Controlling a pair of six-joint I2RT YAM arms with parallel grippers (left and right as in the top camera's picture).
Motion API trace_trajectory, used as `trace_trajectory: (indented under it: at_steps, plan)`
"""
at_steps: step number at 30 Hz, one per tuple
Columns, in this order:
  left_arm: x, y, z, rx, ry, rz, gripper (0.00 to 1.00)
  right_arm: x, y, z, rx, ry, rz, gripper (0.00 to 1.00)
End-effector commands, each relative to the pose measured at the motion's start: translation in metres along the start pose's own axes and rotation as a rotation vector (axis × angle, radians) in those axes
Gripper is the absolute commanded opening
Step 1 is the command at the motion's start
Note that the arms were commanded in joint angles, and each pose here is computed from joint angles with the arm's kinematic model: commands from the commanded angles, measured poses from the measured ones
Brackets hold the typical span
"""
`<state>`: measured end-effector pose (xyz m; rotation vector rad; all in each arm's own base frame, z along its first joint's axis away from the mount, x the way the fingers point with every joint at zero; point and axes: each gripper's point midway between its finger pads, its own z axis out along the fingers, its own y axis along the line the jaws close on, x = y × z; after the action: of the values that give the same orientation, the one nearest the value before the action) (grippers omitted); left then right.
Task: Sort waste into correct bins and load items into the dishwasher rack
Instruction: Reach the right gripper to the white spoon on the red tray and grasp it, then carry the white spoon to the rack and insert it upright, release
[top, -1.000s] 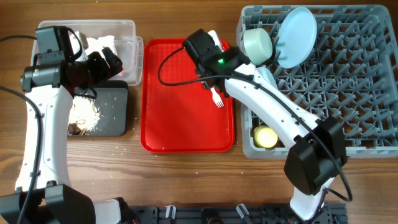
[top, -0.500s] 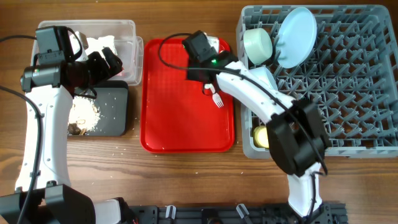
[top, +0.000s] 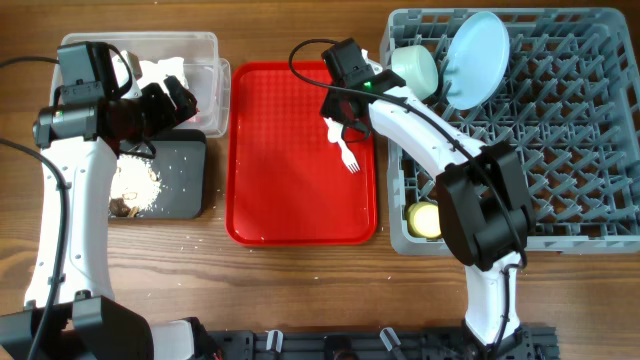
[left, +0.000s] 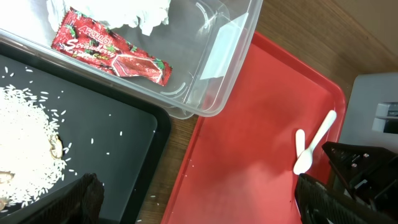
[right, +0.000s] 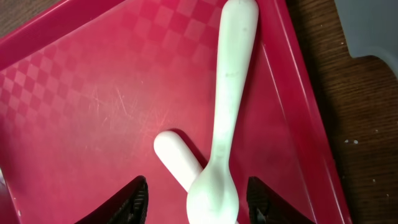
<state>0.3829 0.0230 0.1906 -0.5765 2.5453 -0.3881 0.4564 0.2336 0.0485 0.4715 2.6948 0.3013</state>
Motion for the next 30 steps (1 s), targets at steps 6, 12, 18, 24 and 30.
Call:
trace_trajectory:
  at_steps: [6,12,18,24,30]
  plan:
    - [-0.006,0.000,-0.005,-0.005,-0.023,0.010,1.00,0.023,-0.024,0.035,0.104,0.063,0.008,0.52]
    - [-0.006,0.000,-0.005,-0.005,-0.023,0.010,1.00,0.032,-0.023,0.039,0.106,0.088,-0.003,0.40]
    - [-0.006,0.000,-0.005,-0.005,-0.022,0.010,1.00,0.045,-0.022,0.046,0.098,0.136,-0.009,0.21]
    - [-0.006,0.000,-0.005,-0.005,-0.023,0.010,1.00,0.049,-0.015,0.044,0.061,0.166,-0.043,0.04]
    - [-0.006,0.000,-0.005,-0.005,-0.023,0.010,1.00,0.029,0.020,0.005,-0.082,0.124,-0.276,0.04]
